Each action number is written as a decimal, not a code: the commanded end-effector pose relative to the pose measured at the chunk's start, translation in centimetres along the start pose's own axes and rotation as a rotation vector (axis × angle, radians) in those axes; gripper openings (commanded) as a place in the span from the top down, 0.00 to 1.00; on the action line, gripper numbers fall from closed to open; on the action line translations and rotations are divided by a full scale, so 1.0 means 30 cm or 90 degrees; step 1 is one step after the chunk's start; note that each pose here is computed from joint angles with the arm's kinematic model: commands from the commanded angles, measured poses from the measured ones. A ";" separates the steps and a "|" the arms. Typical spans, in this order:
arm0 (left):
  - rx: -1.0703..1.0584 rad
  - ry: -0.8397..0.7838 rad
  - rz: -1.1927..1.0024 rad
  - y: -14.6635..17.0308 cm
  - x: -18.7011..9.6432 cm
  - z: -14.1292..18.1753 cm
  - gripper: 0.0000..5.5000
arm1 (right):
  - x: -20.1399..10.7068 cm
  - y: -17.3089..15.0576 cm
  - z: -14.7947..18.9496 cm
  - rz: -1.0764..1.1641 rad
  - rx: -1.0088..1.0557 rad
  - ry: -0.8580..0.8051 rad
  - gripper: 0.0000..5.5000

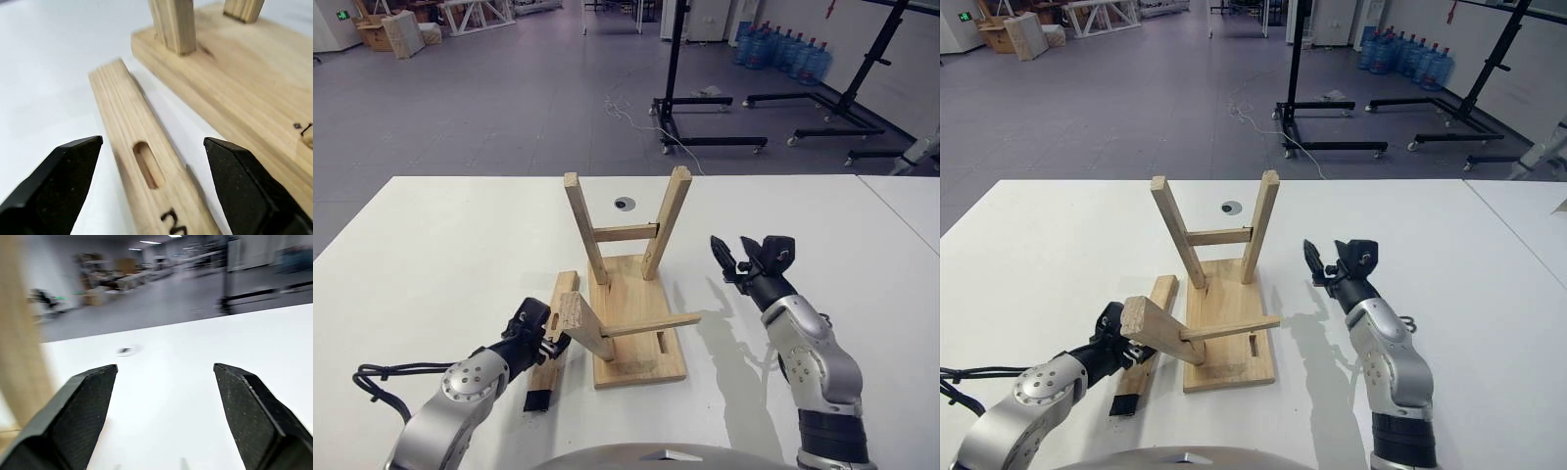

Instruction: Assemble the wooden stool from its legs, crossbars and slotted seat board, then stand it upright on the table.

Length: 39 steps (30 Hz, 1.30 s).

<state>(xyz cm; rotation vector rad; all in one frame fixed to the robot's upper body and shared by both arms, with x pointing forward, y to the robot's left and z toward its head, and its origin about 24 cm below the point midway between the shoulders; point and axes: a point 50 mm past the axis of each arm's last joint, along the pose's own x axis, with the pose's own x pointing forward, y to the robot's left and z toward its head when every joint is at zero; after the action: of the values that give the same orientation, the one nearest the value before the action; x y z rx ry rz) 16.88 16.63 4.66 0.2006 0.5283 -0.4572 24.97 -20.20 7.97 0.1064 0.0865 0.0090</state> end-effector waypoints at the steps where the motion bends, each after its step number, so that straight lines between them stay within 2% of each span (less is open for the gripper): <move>1: 0.003 0.037 0.034 0.021 -0.002 -0.025 0.31 | 0.016 -0.018 0.009 -0.130 -0.178 -0.054 0.34; 3: 0.005 0.044 0.056 0.052 -0.006 -0.026 0.31 | 0.027 -0.012 -0.009 -0.140 -0.270 -0.054 0.34; 5: 0.009 0.054 0.063 0.087 -0.004 -0.021 0.31 | 0.033 -0.003 -0.018 -0.137 -0.415 -0.098 0.34; 7: 0.010 0.075 0.045 0.088 0.001 -0.033 0.31 | 0.029 0.013 0.005 -0.129 -0.595 -0.205 0.34; 9: 0.002 0.095 0.025 0.080 0.004 -0.053 0.31 | 0.021 0.042 0.027 -0.118 -0.715 -0.317 0.34; 13: -0.034 0.129 0.012 0.083 0.005 -0.112 0.31 | 0.000 0.074 0.039 -0.107 -0.808 -0.452 0.34; 17: -0.052 0.146 0.015 0.092 0.001 -0.154 0.31 | -0.002 0.099 0.040 -0.109 -0.991 -0.613 0.34; 20: -0.057 0.136 0.017 0.097 0.007 -0.156 0.36 | 0.021 0.070 0.042 -0.150 -1.008 -0.608 0.34; 25: -0.056 0.039 0.016 0.122 0.020 -0.103 0.49 | 0.047 0.052 0.032 -0.139 -0.808 -0.486 0.34; 27: -0.063 0.006 0.006 0.128 0.018 -0.085 0.53 | 0.061 0.044 0.015 -0.116 -0.720 -0.403 0.34; 29: -0.066 0.002 0.008 0.141 0.013 -0.086 0.57 | 0.078 0.023 -0.010 -0.116 -0.555 -0.284 0.34; 32: -0.065 -0.011 0.014 0.150 0.011 -0.081 0.62 | 0.096 0.017 -0.020 -0.087 -0.326 -0.188 0.34; 35: -0.064 -0.111 -0.001 0.163 -0.007 -0.029 0.63 | 0.097 0.036 -0.037 0.040 -0.127 -0.079 0.34; 39: -0.076 -0.245 -0.003 0.220 -0.075 0.029 0.63 | 0.073 0.044 -0.007 0.177 0.032 -0.047 0.34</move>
<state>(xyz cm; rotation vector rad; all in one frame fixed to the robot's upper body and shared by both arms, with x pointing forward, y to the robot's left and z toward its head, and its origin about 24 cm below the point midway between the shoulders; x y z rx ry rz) 18.62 21.80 5.31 0.0326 0.2927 -0.4621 27.38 -18.40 6.85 0.0386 -0.0122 0.2128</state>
